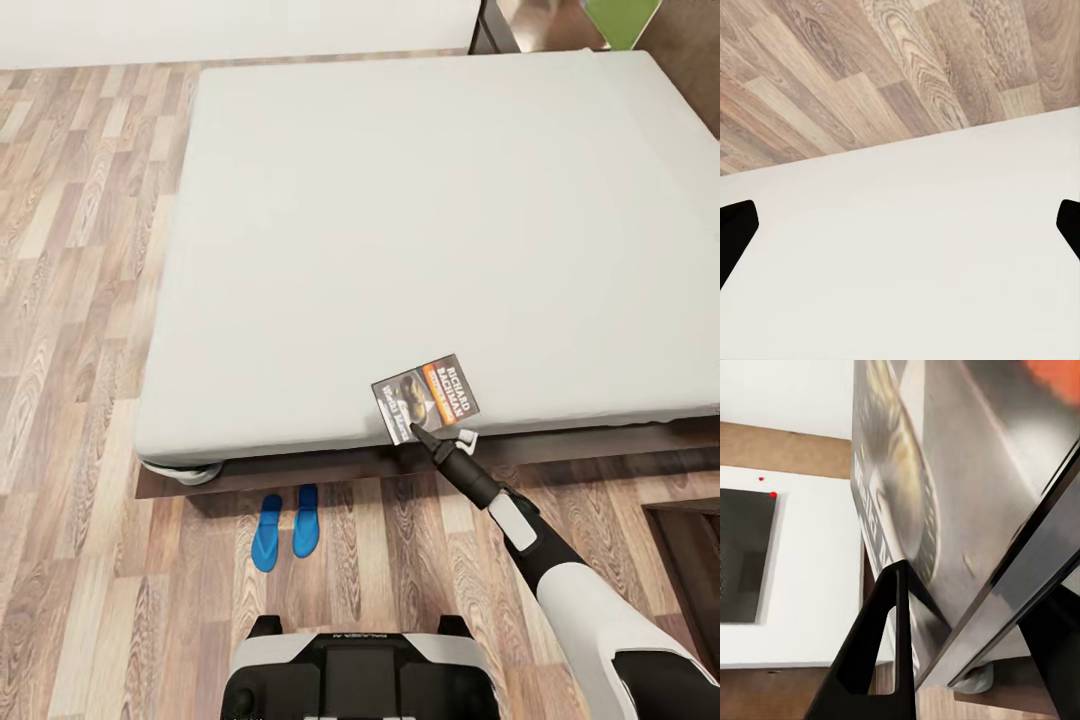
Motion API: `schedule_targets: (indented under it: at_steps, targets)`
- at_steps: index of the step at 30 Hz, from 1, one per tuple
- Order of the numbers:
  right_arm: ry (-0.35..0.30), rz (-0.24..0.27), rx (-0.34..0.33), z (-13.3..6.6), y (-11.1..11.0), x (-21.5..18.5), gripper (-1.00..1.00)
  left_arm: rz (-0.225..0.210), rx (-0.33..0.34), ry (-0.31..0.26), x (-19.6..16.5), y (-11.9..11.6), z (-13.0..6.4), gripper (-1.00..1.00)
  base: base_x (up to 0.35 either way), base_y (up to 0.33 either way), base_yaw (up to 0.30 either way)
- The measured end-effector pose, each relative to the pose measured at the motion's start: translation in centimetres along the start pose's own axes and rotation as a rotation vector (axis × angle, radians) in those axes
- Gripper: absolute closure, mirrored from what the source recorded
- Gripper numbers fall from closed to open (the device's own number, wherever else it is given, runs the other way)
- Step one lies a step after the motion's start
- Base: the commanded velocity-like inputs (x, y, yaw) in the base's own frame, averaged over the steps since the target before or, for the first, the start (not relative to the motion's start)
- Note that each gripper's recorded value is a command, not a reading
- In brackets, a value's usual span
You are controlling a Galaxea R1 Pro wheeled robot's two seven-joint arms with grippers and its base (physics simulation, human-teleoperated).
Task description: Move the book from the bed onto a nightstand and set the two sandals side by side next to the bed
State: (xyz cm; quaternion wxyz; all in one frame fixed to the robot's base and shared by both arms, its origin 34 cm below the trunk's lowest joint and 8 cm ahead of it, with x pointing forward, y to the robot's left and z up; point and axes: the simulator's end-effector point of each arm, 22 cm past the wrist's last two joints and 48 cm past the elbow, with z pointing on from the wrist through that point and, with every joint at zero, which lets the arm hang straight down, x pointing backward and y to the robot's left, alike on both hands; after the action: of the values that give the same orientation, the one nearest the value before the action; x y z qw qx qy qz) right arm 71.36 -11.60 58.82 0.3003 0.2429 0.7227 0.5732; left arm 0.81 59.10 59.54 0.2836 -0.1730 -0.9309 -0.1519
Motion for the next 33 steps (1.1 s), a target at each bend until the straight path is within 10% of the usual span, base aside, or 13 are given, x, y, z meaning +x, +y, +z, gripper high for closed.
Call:
schedule_targets:
  at_steps: [33]
  targets:
    - [0.003, -0.008, 0.029, -0.6, 3.8, -0.3, 1.0, 0.0, -0.004, 0.003, 3.0, 0.7, -3.2, -1.0, 0.0, 0.0, 0.0]
